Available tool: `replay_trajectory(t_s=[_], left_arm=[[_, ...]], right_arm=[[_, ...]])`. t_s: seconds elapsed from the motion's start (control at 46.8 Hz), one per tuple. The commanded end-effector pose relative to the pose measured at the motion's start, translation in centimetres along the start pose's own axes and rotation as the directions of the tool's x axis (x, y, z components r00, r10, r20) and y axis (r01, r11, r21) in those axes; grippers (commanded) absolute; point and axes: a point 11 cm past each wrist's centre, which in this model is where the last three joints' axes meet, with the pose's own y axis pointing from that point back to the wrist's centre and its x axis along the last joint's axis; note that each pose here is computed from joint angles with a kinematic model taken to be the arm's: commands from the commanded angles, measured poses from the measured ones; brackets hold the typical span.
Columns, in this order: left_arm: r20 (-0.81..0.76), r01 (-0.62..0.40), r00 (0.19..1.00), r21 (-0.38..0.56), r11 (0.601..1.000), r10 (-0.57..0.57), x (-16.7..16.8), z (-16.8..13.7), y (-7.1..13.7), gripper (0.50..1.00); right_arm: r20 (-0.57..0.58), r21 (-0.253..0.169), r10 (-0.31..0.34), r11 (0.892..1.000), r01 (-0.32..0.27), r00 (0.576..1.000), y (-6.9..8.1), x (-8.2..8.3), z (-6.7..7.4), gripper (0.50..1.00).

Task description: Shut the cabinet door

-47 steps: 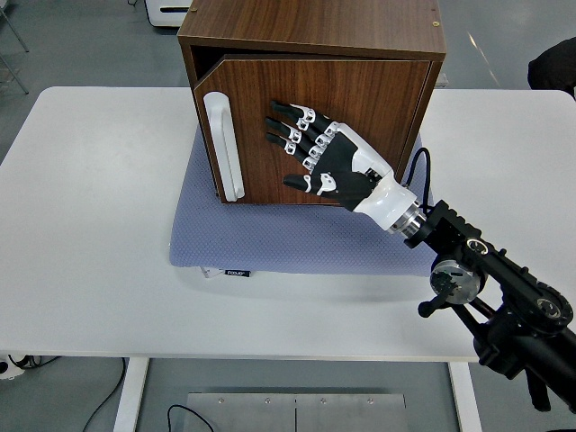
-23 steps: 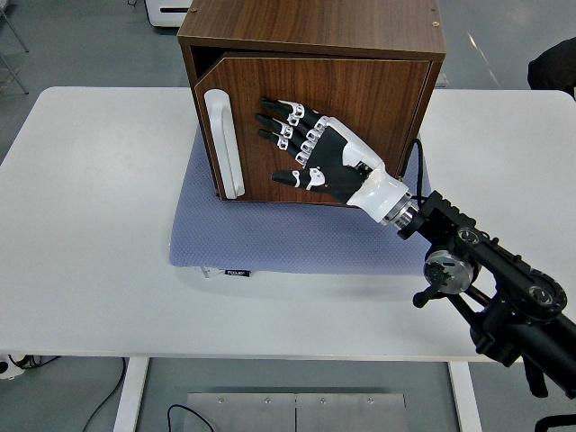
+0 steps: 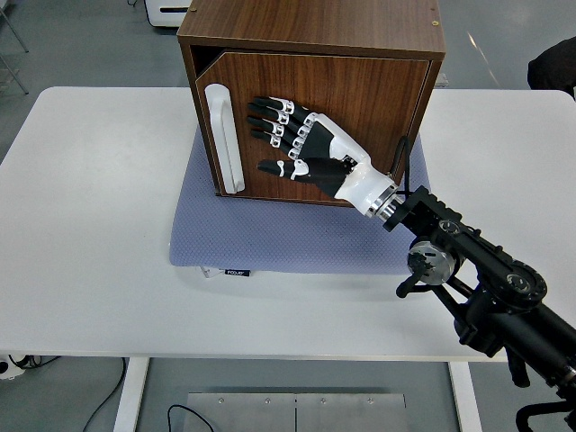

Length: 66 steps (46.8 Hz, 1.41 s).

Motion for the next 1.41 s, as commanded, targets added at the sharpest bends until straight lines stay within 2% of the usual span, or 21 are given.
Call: replay_trajectory(t_s=[0.0,0.15,0.278,0.556,0.726,1.068,1.175,1.389], left_arm=[[0.0,0.0,1.0,0.0,1.0,0.0,0.0,0.0,0.0,1.0],[0.0,0.0,1.0,0.0,1.0,0.0,0.0,0.0,0.0,1.0],[0.0,0.0,1.0,0.0,1.0,0.0,0.0,0.0,0.0,1.0],[0.0,0.0,1.0,0.0,1.0,0.0,0.0,0.0,0.0,1.0],[0.0,0.0,1.0,0.0,1.0,0.0,0.0,0.0,0.0,1.0],[0.0,0.0,1.0,0.0,1.0,0.0,0.0,0.0,0.0,1.0],[0.0,0.0,1.0,0.0,1.0,0.0,0.0,0.0,0.0,1.0],[0.0,0.0,1.0,0.0,1.0,0.0,0.0,0.0,0.0,1.0]], right_arm=[[-0.009,-0.001,0.022,1.0,-0.022,1.0,-0.1,0.3,-0.1,1.0],[-0.018,-0.004,0.056,0.998,-0.057,0.998,-0.1,0.9,0.0,1.0],[-0.017,-0.004,0.056,0.998,-0.056,0.998,0.0,0.8,0.0,1.0],[0.013,0.016,-0.022,1.0,0.022,1.0,0.2,-0.7,-0.2,1.0],[0.009,0.037,-0.067,0.997,0.066,0.998,0.7,-1.4,-1.2,1.0],[-0.009,0.001,-0.091,0.996,0.091,0.996,4.3,-0.2,-1.2,1.0],[-0.017,-0.003,-0.067,0.998,0.067,0.998,5.5,0.7,-1.3,1.0],[-0.03,-0.008,-0.018,1.0,0.017,0.999,8.9,3.0,-2.0,1.0]])
